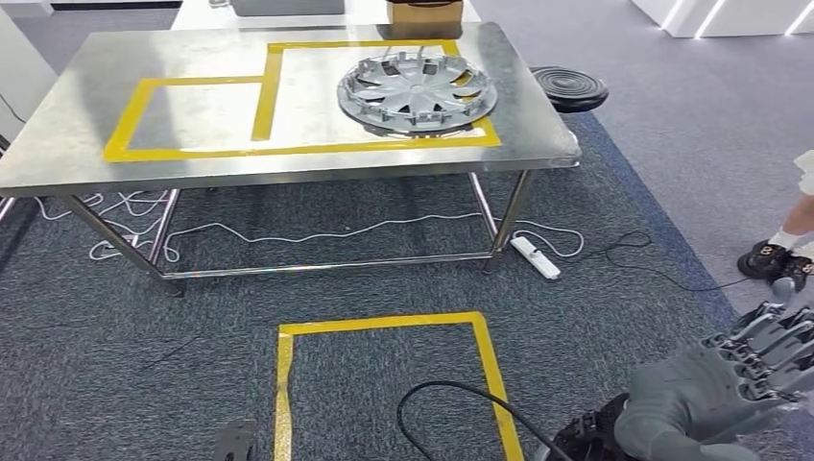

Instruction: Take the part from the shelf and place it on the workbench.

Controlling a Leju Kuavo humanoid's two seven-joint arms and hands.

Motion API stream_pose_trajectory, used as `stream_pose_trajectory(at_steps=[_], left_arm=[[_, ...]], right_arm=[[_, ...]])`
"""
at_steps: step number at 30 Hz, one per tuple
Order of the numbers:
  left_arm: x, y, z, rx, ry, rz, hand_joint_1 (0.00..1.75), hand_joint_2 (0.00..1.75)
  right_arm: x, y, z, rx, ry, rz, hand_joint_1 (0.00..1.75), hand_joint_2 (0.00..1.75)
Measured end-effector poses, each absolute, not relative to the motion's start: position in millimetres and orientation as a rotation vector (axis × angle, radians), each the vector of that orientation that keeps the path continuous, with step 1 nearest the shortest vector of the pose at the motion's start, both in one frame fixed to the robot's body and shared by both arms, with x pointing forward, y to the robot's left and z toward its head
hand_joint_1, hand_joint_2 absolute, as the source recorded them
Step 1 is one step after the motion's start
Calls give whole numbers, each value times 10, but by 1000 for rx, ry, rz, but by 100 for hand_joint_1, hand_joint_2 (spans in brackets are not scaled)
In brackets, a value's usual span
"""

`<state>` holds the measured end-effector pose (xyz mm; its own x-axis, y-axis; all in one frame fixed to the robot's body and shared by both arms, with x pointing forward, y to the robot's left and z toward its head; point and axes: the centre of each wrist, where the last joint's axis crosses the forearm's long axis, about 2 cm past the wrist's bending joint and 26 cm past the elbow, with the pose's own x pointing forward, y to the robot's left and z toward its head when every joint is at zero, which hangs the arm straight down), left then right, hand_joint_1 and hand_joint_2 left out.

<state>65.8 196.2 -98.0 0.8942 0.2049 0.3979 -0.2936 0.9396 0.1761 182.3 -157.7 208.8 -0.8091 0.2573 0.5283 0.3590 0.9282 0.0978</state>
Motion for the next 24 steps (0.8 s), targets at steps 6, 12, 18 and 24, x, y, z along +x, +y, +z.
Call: stream_pose_trajectory(at_steps=[6,12,18,24], left_arm=[[667,1943,-975,234,-382,261,0,0],[664,1940,-975,235,-376,258,0,0],[679,1931,-970,233,-381,259,0,0],[676,1917,-968,232,-381,260,0,0]], right_arm=[[1813,-1617,2159,-538,-2603,-212,0,0],[1807,-1637,2206,-565,-2619,-217,0,0],[1810,-1638,2206,-552,-2614,-234,0,0],[1811,-1642,2206,-549,-2611,-242,0,0]])
